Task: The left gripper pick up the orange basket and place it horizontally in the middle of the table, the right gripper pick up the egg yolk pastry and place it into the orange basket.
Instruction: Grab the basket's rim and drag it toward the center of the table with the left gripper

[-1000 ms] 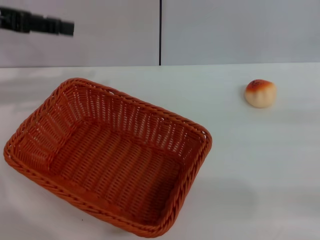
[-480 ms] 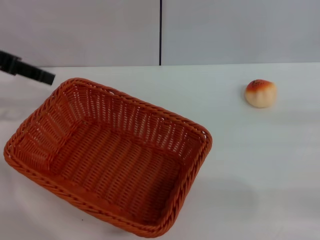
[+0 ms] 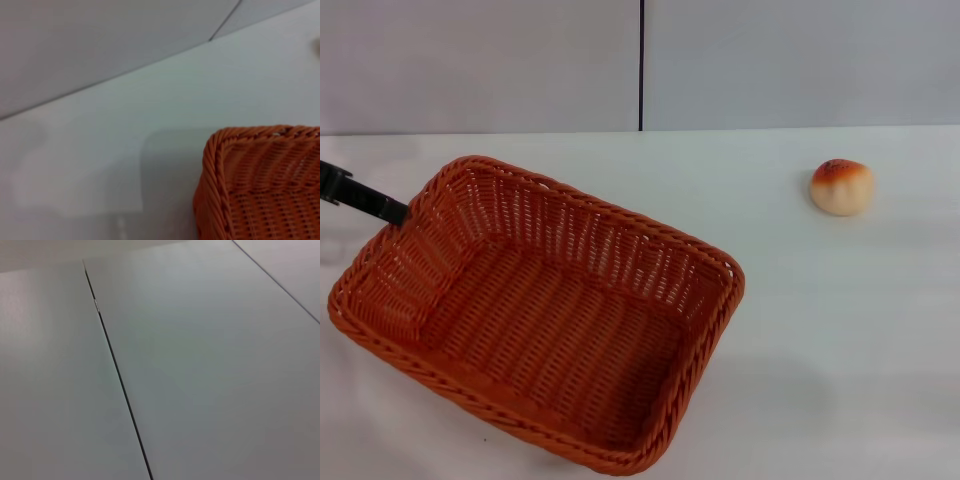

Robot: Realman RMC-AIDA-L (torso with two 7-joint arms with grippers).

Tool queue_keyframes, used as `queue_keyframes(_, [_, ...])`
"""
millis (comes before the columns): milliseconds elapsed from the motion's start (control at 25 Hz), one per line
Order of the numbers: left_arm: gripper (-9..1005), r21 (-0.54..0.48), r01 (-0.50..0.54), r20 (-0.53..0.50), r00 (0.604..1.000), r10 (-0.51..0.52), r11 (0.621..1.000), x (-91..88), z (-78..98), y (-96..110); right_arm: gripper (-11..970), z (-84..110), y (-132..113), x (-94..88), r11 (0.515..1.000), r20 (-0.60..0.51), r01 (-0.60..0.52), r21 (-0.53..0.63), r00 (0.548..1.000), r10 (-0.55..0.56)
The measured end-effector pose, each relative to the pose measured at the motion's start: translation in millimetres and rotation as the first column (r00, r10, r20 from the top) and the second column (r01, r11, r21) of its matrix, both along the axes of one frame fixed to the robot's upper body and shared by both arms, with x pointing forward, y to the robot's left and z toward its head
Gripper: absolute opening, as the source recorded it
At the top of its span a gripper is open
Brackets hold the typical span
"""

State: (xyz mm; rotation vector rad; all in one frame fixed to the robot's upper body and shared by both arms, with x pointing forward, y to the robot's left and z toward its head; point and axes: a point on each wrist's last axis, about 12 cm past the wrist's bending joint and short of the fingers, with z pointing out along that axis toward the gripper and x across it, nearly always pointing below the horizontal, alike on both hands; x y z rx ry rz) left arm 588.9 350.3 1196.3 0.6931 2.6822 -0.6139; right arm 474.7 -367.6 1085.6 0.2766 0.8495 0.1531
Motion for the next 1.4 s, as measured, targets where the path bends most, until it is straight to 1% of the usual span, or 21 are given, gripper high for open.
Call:
queue_keyframes(400, [652, 0.000, -0.018, -0.044, 0.999, 0.018, 1.000, -0.7, -23.7, -3, 562, 2.3, 1, 4.2, 1.000, 0.005, -0.008, -0.003, 1.000, 0.008])
queue_keyframes(800, [651, 0.005, -0.024, -0.064, 0.998, 0.024, 1.000, -1.3, -31.3, -9, 562, 3.0, 0, 9.0, 1.000, -0.006, -0.006, 0.001, 1.000, 0.006])
queue_keyframes(1120, [370, 0.016, -0.059, -0.060, 0.996, 0.060, 0.998, -0.3, -31.7, -7, 561, 3.5, -1, 10.9, 1.000, -0.009, -0.005, 0.002, 1.000, 0.006])
queue_keyframes(1240, [249, 0.012, -0.109, -0.062, 0.992, 0.110, 0.994, 0.5, -30.8, -4, 561, 3.6, -1, 11.2, 1.000, -0.009, -0.005, 0.002, 1.000, 0.005])
queue_keyframes(1400, [172, 0.008, -0.128, -0.056, 0.990, 0.129, 0.992, 0.9, -29.4, -2, 561, 5.7, -2, 15.6, 1.000, -0.011, -0.005, 0.000, 1.000, 0.005])
